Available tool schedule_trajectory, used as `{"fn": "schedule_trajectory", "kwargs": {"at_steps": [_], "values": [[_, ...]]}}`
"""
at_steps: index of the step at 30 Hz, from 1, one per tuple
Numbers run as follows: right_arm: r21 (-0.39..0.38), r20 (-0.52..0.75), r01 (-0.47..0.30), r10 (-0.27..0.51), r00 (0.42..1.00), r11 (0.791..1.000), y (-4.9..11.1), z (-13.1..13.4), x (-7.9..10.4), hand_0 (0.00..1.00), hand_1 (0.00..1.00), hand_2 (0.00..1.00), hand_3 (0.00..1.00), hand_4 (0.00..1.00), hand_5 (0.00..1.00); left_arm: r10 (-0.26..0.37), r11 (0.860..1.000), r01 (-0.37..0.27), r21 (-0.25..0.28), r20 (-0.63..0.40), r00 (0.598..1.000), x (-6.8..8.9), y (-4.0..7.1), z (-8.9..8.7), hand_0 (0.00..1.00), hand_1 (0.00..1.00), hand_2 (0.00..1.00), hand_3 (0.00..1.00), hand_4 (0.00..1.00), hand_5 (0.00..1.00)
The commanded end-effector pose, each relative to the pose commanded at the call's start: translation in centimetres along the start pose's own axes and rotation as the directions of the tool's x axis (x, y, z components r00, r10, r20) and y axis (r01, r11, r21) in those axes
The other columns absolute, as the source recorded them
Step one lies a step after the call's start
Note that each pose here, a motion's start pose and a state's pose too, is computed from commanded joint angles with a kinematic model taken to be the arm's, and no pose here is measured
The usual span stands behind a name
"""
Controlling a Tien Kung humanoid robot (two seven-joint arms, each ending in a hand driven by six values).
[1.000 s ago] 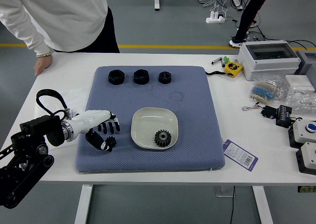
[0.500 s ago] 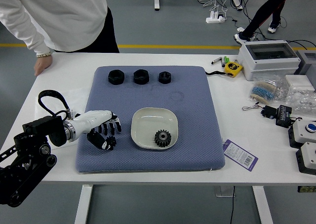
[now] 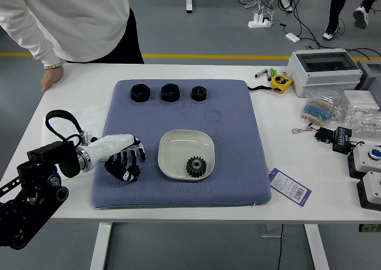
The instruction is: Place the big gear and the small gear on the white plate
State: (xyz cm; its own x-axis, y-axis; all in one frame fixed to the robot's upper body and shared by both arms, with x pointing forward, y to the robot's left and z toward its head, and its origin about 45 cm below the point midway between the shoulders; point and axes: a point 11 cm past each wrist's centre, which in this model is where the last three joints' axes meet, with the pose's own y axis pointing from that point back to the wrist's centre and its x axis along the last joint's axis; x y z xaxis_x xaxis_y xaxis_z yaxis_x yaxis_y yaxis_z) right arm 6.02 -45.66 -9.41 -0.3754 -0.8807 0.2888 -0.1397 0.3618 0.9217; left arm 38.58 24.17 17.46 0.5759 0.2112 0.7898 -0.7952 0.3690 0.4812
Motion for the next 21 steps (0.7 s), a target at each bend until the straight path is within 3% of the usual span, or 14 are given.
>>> {"fn": "schedule_trajectory", "kwargs": {"at_steps": [21], "values": [[-0.002, 0.001, -0.001, 0.001, 1.0, 1.0, 0.0, 0.09, 0.0, 0.68, 0.68, 0.771, 0.681, 0.953, 0.767, -0.015, 1.0, 0.015, 0.007, -0.007, 1.0, -0.13, 0.09, -0.23, 0.242, 0.305, 0.434, 0.568, 0.845, 0.002]]}}
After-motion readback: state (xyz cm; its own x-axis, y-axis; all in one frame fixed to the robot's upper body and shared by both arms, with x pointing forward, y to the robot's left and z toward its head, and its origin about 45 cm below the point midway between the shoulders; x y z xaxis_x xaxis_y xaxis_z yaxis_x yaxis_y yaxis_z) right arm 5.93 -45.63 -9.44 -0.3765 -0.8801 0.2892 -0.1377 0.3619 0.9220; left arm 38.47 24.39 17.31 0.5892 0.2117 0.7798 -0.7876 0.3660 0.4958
